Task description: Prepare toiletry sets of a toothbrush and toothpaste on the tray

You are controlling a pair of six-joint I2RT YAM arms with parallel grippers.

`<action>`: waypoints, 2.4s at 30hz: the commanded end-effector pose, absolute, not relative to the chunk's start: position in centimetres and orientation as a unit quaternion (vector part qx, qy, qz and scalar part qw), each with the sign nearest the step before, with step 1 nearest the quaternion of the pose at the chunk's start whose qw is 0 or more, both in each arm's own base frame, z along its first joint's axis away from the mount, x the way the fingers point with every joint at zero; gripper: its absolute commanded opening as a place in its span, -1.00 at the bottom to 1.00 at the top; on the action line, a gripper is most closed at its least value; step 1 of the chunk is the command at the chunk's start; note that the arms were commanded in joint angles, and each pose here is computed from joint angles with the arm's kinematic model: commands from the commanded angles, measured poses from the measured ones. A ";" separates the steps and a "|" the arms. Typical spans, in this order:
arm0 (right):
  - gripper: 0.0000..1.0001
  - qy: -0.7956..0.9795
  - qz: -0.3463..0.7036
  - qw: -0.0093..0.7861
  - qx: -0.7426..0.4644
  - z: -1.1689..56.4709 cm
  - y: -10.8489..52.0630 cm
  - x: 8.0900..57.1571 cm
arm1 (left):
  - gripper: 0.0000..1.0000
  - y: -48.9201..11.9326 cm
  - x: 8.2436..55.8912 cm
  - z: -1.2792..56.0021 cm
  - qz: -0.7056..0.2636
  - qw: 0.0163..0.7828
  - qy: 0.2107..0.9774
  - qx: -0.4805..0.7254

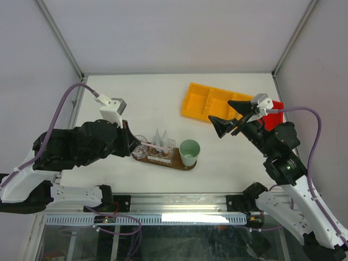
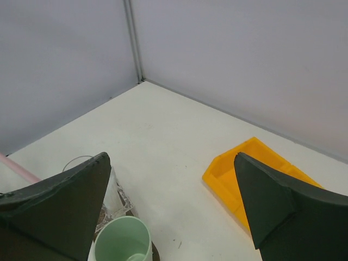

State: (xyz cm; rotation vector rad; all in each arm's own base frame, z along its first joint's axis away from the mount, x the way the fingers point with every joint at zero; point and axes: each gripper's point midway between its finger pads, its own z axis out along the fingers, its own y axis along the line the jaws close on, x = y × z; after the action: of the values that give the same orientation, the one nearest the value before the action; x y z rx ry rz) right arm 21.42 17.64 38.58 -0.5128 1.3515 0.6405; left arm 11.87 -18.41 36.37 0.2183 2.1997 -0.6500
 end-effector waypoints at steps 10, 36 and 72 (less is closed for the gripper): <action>0.99 0.611 0.255 0.732 -0.160 40.5 14.9 22.0 | -1.00 -16.4 13.1 32.5 -0.178 0.412 0.893 0.038; 1.00 0.615 0.263 0.724 -0.171 39.8 15.0 21.3 | -1.00 -17.4 14.8 28.2 -0.137 0.425 0.895 -0.019; 0.99 0.617 0.269 0.720 -0.168 38.9 15.1 21.2 | -1.00 -19.5 16.6 24.5 -0.109 0.426 0.897 -0.030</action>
State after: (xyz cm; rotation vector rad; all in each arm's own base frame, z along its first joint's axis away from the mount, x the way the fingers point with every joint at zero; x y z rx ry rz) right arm 21.32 14.95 37.86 -0.3844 1.4055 0.5699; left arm 15.49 -18.96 23.83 -0.0115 2.2913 -0.2337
